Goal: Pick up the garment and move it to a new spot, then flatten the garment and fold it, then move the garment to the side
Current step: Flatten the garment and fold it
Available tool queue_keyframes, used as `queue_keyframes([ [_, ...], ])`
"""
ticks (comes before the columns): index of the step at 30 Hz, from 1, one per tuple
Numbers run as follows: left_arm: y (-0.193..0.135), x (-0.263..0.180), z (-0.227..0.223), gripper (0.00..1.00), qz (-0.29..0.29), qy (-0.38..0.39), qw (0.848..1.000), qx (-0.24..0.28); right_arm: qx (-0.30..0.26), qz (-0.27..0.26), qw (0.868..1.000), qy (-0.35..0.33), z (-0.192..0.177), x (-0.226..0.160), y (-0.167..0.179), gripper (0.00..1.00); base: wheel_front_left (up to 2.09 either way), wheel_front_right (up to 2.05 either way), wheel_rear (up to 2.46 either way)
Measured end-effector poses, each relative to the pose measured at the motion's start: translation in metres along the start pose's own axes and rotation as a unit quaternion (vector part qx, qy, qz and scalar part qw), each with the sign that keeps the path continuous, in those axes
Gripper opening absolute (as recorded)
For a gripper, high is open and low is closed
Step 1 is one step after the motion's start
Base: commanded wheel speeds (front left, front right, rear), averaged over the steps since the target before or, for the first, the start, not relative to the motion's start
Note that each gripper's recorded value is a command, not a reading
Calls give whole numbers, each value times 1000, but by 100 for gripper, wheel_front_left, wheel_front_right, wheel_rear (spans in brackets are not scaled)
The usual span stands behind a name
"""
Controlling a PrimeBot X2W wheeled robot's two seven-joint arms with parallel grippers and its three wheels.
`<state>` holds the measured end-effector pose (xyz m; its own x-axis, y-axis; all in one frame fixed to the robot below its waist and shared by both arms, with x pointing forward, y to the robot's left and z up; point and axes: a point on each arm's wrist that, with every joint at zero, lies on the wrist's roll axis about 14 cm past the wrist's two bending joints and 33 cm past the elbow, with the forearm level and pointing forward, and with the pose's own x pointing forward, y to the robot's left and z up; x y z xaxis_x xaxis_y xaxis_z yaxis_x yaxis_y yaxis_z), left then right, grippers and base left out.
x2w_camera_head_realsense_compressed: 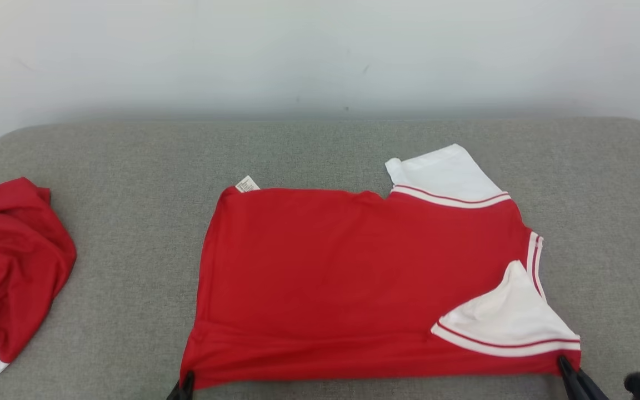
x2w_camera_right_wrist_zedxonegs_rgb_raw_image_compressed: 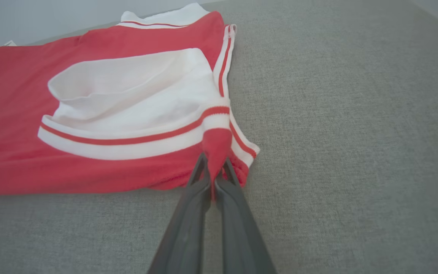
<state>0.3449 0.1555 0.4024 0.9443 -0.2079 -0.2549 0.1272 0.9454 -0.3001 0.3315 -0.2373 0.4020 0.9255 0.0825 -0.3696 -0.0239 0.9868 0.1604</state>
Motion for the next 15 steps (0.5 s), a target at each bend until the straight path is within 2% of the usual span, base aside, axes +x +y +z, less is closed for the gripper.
queue_keyframes([
  [10, 3, -15, -19, 0, 15, 20, 999, -22, 33, -14, 999, 35, -18, -26, 4, 0, 0, 0, 0],
  [11, 3, -15, -19, 0, 15, 20, 999, -22, 33, -14, 999, 35, -18, -26, 4, 14, 0, 0, 0],
  [12, 4, -15, -21, 11, 16, 23, 999, -20, 32, -14, 999, 33, -17, -26, 5, 73, 0, 0, 0],
  [13, 5, -16, -21, 45, 17, 25, 999, -15, 31, -14, 999, 28, -15, -25, 7, 100, 0, 0, 0],
  [14, 6, -15, -19, 90, 18, 21, 1000, -11, 33, -14, 999, 24, -12, -25, 8, 100, 0, 0, 0],
  [15, 6, -15, -15, 100, 19, 14, 1000, -11, 35, -13, 999, 19, -10, -25, 9, 100, 0, 0, 0],
])
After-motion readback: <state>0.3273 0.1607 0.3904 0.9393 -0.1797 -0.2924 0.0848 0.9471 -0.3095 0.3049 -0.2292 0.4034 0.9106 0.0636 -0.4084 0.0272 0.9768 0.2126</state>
